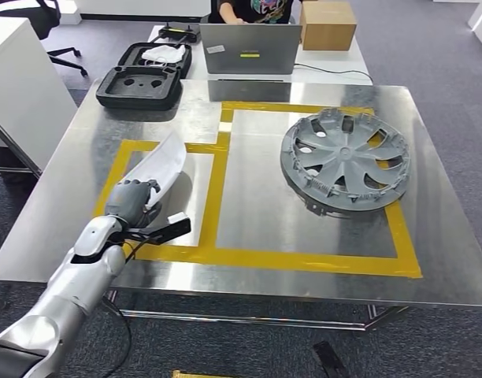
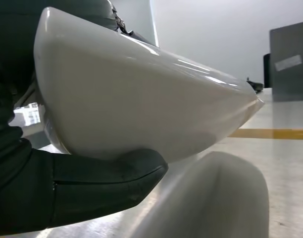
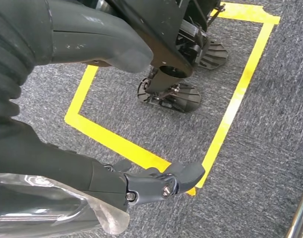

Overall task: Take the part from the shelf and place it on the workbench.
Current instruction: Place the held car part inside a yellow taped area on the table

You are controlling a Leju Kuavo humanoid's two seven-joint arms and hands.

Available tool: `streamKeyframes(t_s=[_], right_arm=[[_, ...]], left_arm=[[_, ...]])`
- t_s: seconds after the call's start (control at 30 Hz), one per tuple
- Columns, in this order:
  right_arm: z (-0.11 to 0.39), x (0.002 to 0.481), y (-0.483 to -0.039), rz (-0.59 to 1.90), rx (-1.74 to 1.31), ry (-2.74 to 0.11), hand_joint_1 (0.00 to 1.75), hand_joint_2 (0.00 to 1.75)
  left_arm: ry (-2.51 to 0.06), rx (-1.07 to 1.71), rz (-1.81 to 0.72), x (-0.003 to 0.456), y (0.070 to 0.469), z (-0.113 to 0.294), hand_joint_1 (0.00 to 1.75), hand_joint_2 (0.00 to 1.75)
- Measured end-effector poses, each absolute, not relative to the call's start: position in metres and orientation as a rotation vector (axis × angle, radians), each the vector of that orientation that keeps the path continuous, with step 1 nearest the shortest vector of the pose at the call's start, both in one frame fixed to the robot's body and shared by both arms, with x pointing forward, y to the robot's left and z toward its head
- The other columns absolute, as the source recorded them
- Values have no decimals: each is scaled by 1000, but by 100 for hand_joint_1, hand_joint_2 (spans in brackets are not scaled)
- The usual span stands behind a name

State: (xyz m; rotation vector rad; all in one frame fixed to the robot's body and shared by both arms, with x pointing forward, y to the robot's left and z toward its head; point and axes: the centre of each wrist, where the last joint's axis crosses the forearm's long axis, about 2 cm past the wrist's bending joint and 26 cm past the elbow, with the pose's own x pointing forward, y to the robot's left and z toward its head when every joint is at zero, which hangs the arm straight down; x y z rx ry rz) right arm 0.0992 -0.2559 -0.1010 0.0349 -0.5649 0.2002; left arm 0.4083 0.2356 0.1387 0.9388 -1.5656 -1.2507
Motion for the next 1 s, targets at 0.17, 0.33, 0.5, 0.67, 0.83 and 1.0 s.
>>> streamKeyframes(t_s=[0.17,0.33,0.5,0.67,0.83,1.0], right_arm=[[-101,99,-256,207,35,-562,0,0],[-101,98,-256,208,36,-560,0,0],[-101,98,-256,208,36,-560,0,0],[-101,98,-256,208,36,-560,0,0],[-101,98,-256,206,36,-560,0,0],[-102,95,-256,190,34,-563,0,0]], left_arm=[[-1569,918,-1259,409,229,137,0,131],[-1580,934,-1239,408,229,134,0,0],[-1585,945,-1229,407,229,134,0,0],[-1584,944,-1231,407,229,134,0,0],[-1576,973,-1195,407,229,133,0,0],[-1633,952,-1060,397,227,130,0,0]])
